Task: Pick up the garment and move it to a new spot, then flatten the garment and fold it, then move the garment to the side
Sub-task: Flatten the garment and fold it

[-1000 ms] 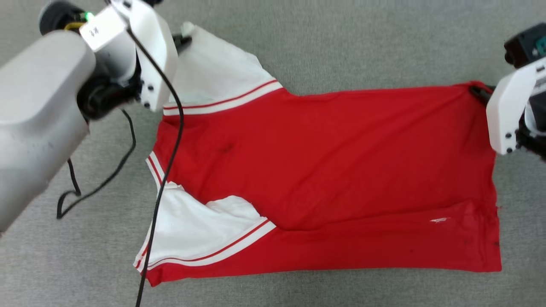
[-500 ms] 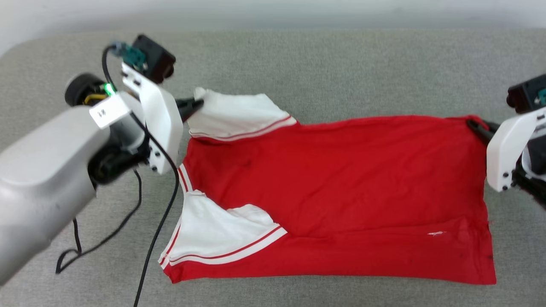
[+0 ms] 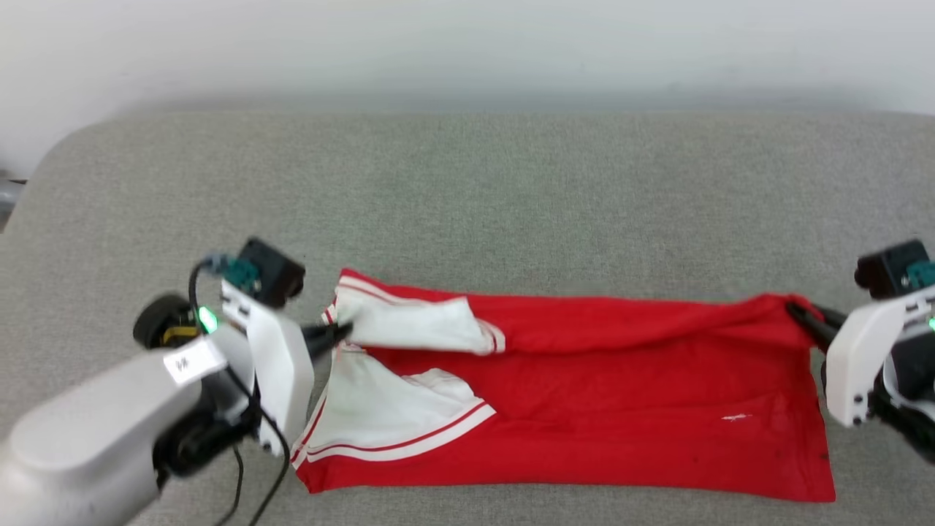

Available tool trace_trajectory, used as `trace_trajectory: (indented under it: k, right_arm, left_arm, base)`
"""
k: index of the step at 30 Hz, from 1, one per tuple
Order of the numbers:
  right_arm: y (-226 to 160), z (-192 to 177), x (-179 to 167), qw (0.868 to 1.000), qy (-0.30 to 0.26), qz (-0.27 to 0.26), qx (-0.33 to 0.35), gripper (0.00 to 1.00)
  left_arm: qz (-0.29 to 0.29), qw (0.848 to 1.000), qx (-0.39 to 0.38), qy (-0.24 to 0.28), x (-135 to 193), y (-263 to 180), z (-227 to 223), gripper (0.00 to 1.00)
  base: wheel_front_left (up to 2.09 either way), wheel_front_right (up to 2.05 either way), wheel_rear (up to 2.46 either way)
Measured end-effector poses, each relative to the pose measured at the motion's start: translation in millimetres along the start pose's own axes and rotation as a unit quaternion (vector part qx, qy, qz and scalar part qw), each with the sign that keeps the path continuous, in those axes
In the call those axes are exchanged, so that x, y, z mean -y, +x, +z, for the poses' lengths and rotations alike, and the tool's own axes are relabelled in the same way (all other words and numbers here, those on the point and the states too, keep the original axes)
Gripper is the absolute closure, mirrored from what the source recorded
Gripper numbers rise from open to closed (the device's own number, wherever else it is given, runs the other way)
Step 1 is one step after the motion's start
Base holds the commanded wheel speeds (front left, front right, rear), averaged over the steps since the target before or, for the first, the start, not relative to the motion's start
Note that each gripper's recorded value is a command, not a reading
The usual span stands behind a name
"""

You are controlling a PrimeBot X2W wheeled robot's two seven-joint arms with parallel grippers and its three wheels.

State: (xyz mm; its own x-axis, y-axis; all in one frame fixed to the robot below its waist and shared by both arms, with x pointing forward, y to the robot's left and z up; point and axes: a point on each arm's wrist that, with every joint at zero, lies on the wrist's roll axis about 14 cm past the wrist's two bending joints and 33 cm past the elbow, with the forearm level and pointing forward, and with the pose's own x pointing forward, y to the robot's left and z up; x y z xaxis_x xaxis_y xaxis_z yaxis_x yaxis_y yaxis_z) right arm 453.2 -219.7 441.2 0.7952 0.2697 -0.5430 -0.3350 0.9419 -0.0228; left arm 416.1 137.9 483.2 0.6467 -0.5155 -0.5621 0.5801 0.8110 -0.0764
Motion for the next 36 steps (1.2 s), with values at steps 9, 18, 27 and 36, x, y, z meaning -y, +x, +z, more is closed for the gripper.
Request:
trace_trajectory:
  k: [9,18,27,36]
  right_arm:
    - [-24,-31,-9,1.000,0.019,0.009,-0.002,1.00]
    - [-36,-74,-18,0.997,0.056,0.011,-0.043,1.00]
    - [-38,-96,-25,0.995,0.081,0.007,-0.061,1.00]
    - [-59,-41,-13,0.994,0.095,0.001,0.047,0.00]
  left_arm:
    - [0.012,0.998,-0.024,-0.049,16,-26,-46,1.00]
    - [0.008,0.994,-0.066,-0.092,31,-25,-91,1.00]
    - [0.006,0.990,-0.090,-0.113,38,-15,-120,1.00]
    - [0.074,0.992,0.069,-0.073,18,-27,-66,0.00]
  base:
    - [0.00,0.00,0.00]
    - [0.00,0.00,0.00]
    - [0.00,0.00,0.00]
    - [0.00,0.00,0.00]
